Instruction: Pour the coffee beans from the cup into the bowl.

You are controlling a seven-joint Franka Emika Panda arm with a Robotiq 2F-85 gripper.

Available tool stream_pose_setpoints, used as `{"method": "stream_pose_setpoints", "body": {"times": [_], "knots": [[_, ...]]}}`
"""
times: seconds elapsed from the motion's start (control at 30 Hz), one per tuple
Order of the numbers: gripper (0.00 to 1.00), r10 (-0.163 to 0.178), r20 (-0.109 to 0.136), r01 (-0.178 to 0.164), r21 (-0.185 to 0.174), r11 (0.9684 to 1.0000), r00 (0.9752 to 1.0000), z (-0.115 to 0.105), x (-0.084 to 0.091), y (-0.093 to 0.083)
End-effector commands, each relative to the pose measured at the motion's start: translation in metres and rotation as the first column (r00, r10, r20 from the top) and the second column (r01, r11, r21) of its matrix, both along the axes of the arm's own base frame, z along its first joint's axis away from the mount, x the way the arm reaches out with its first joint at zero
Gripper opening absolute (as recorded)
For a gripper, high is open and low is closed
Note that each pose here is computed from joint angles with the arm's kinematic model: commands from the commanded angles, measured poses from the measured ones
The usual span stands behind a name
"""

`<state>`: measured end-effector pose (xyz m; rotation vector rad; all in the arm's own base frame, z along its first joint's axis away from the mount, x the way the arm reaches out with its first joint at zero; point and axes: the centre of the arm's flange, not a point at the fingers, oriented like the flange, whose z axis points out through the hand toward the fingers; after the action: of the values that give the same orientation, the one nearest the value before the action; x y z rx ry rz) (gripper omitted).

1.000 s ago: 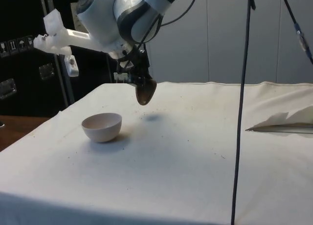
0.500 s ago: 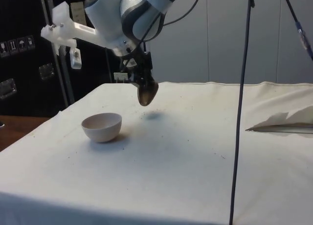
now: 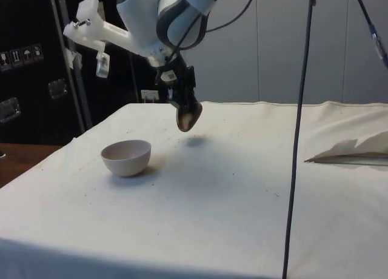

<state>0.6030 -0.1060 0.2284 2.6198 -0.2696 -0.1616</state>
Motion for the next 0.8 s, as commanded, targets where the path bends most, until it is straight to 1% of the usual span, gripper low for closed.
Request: {"method": "stream_pose_setpoints", "body": {"times": [0.0,0.13,0.17,0.2,0.23,0.33,0.37,0.43,0.47,0.5,0.63,0.67,0.7,0.73,0.77], "knots": [[0.03,0.004,0.007,-0.004,0.022,0.9998,1.0,0.001,-0.003,-0.002],[0.03,0.0,0.008,0.0,0.046,0.999,1.0,0.001,-0.005,-0.008],[0.03,-0.002,0.008,0.001,0.058,0.9983,1.0,0.0,-0.006,-0.011],[0.03,-0.005,0.0,0.005,0.038,0.9993,1.0,0.0,-0.005,-0.01],[0.03,-0.002,0.009,0.001,0.064,0.998,1.0,0.0,-0.007,-0.012],[0.03,-0.006,0.013,0.005,0.082,0.9966,0.9999,-0.001,-0.007,-0.016],[0.03,-0.006,0.016,0.004,0.094,0.9956,0.9999,-0.002,-0.007,-0.018],[0.03,-0.009,0.02,0.007,0.107,0.9943,0.9998,-0.003,-0.008,-0.021],[0.03,-0.011,0.012,0.01,0.089,0.996,0.9999,-0.002,-0.007,-0.02],[0.03,-0.01,0.024,0.007,0.113,0.9936,0.9997,-0.003,-0.008,-0.022],[0.03,-0.013,0.032,0.009,0.136,0.9906,0.9994,-0.004,-0.008,-0.027],[0.03,-0.014,0.035,0.009,0.15,0.9887,0.9993,-0.004,-0.008,-0.03],[0.03,-0.015,0.036,0.01,0.156,0.9878,0.9992,-0.005,-0.008,-0.031],[0.03,-0.018,0.028,0.014,0.14,0.99,0.9994,-0.004,-0.008,-0.03],[0.03,-0.016,0.038,0.01,0.162,0.9867,0.9991,-0.005,-0.008,-0.032]]}}
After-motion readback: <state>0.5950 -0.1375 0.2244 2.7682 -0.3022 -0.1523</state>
